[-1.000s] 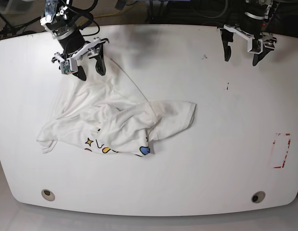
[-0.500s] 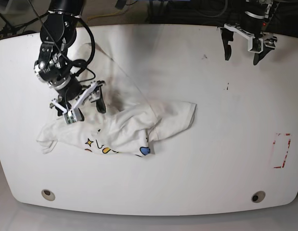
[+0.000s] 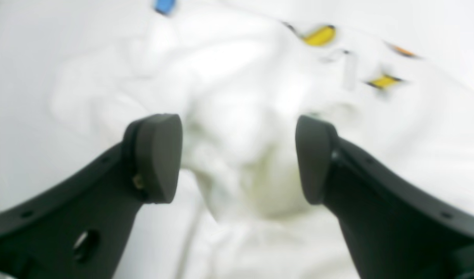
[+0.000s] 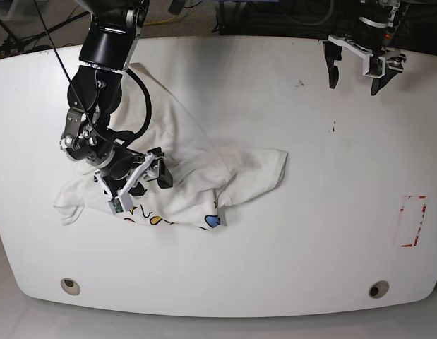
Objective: Fold the T-shirt properly
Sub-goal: 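Lower the right gripper onto the crumpled white T-shirt and grasp it, then lift the shirt with the right gripper and drag it outward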
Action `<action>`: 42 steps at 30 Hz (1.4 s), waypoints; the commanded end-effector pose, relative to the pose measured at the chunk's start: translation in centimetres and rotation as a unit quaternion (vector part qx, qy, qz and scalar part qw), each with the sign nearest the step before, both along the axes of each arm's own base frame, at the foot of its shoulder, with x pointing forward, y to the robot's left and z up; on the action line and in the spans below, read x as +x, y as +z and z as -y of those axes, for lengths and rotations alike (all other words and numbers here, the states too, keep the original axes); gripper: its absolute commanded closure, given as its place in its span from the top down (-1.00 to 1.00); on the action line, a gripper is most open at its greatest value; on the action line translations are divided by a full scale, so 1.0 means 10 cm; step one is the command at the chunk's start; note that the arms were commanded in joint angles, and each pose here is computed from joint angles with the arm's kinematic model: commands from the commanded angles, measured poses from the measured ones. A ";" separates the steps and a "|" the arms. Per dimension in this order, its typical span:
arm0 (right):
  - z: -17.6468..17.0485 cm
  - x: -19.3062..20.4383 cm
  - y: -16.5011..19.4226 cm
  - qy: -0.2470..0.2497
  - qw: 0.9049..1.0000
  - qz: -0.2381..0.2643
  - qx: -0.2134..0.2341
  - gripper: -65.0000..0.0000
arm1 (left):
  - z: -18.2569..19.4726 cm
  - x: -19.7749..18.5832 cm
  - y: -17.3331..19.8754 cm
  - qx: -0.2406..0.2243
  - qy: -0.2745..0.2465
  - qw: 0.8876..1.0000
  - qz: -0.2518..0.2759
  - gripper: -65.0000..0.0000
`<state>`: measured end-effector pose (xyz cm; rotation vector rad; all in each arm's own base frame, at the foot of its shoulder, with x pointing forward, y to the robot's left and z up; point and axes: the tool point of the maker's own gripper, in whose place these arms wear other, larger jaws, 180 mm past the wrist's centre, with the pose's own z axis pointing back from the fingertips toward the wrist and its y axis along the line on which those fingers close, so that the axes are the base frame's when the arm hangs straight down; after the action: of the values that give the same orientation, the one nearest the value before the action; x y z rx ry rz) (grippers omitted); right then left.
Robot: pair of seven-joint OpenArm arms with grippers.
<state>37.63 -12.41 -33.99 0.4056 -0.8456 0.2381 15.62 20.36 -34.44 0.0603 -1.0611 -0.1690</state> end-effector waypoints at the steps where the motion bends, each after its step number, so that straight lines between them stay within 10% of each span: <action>1: -0.01 0.14 0.07 -0.008 1.000 0.008 0.023 0.35 | 0.01 0.01 0.07 0.015 -0.010 1.000 0.013 0.62; 17: 0.02 0.31 -0.10 -0.070 0.995 -0.039 0.068 0.32 | 0.07 -0.01 0.04 0.022 -0.004 1.000 0.010 0.62; 29: -0.15 0.31 -0.10 -0.063 0.994 -0.040 0.082 -0.85 | 0.16 -0.01 0.02 0.012 -0.013 1.000 0.010 0.62; 42: -0.18 0.36 0.62 -0.040 0.996 0.070 0.043 -0.87 | 0.22 0.13 0.04 0.005 -0.019 1.000 0.024 0.62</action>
<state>39.96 -11.49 -31.33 0.4308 -0.9037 0.1035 16.18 18.72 -35.11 0.0676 -1.0614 -0.1989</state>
